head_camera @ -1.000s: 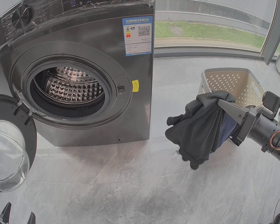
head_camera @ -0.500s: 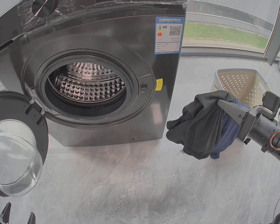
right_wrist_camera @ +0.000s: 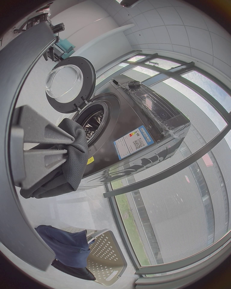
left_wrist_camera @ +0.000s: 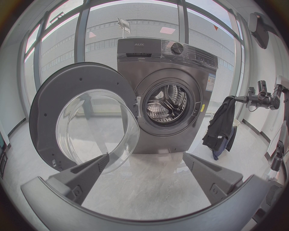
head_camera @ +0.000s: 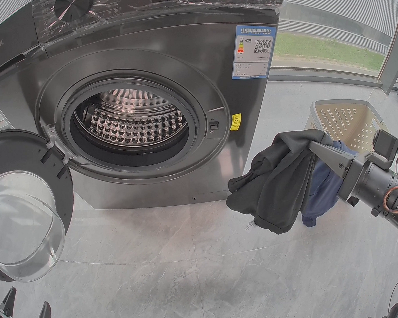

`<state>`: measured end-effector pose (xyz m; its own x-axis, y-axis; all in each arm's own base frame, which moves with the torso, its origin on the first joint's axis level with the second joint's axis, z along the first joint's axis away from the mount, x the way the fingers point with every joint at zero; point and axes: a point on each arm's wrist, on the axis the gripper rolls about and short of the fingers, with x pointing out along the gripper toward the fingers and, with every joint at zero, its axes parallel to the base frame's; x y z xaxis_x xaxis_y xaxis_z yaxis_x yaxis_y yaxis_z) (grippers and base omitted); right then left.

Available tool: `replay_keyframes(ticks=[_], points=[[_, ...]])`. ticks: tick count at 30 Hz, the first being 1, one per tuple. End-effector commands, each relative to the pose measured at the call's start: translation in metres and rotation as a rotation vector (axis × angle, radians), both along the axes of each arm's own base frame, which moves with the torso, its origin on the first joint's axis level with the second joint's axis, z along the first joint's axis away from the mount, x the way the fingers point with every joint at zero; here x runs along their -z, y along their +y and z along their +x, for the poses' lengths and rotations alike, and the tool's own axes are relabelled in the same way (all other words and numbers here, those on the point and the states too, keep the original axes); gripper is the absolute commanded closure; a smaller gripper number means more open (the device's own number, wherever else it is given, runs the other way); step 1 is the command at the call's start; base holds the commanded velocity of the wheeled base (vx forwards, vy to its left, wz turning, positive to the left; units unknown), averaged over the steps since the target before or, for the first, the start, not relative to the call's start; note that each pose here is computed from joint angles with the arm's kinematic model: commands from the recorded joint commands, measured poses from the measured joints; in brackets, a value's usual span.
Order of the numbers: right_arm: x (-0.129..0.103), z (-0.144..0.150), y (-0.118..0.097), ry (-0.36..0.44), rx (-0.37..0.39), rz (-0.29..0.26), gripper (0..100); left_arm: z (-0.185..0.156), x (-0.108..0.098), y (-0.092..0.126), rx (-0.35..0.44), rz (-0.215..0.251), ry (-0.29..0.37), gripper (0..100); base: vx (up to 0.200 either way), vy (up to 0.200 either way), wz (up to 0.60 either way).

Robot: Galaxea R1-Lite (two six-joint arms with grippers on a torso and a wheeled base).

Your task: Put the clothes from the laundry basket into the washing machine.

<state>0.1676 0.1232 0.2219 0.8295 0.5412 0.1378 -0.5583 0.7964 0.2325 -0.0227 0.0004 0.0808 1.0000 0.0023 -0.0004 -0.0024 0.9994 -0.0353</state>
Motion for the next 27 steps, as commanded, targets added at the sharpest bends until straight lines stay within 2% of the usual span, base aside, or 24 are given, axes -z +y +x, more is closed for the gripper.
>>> replay_keyframes(ticks=[1, 11, 16, 25, 27], points=[[0.0002, -0.0001, 0.0001, 0.000, -0.001, 0.000, 100, 0.0003, 0.0047, 0.0000, -0.001, 0.000, 0.004, 0, 0.000, 0.200, 0.00], [-0.0008, 0.0001, 0.0002, -0.003, -0.001, 0.003, 100, 0.0003, 0.0047, 0.0000, -0.001, 0.002, 0.004, 0, 0.000, 0.200, 0.00], [-0.0008, 0.0003, 0.0000, -0.003, 0.000, 0.003, 100, 0.0003, 0.0047, 0.0000, -0.001, 0.002, 0.004, 0, 0.000, 0.000, 0.00], [0.0004, -0.0004, -0.0010, 0.001, 0.005, 0.000, 100, 0.0003, 0.0047, 0.0000, -0.001, 0.002, 0.004, 0, -0.200, 0.000, 0.00], [0.0004, -0.0003, -0.0011, -0.001, 0.010, -0.003, 100, 0.0003, 0.0047, 0.0000, -0.001, 0.000, 0.004, 0, 0.000, 0.000, 0.00]])
